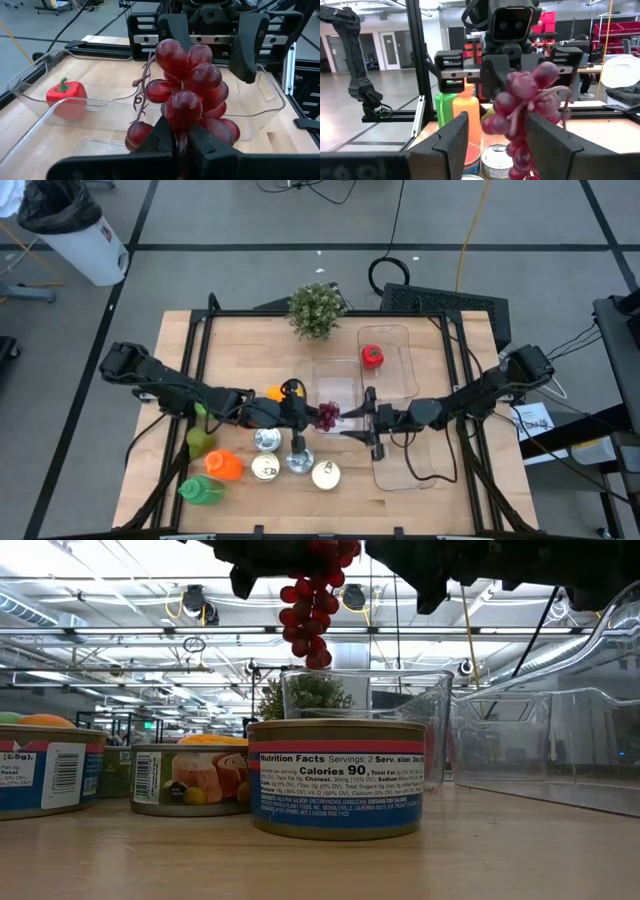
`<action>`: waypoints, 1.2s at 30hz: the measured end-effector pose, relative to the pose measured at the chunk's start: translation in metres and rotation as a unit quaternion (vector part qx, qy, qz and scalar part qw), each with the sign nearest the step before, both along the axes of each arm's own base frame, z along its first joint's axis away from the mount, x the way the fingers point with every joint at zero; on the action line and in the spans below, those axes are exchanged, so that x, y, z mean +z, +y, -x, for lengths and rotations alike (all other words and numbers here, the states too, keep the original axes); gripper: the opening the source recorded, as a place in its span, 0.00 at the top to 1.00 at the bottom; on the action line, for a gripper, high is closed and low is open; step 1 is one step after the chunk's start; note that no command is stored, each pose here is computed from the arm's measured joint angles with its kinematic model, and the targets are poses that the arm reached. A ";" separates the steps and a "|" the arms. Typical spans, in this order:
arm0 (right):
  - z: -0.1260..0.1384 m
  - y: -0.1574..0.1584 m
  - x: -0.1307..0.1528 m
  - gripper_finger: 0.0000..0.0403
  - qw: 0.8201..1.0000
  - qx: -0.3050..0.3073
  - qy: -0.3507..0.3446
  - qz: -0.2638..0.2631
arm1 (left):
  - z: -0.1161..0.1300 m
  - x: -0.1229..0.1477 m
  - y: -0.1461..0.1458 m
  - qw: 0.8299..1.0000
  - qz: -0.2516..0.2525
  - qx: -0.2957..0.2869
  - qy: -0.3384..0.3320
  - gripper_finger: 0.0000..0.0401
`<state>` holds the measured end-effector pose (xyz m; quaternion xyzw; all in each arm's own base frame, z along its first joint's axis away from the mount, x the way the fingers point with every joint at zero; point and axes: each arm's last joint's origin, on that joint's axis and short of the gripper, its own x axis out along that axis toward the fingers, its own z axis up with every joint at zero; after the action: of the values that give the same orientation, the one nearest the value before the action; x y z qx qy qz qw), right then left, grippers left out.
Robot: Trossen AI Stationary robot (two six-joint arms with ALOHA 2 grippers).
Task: Pick & Place Food Item
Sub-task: Put the red grapes into the top transparent bin
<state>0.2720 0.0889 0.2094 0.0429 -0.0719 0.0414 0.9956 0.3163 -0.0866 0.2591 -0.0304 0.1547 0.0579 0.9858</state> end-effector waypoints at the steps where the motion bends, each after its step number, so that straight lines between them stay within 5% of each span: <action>1: 0.000 0.000 0.000 0.56 1.000 0.000 -0.002 -0.001 | 0.000 0.000 0.000 1.000 0.000 0.000 0.000 0.98; 36: -0.003 -0.008 -0.003 0.99 1.000 0.001 0.015 -0.003 | 0.000 0.000 0.000 1.000 0.001 0.000 0.000 0.91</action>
<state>0.2750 0.0813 0.2065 0.0469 -0.0571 0.0413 0.9964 0.3162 -0.0866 0.2593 -0.0310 0.1543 0.0578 0.9858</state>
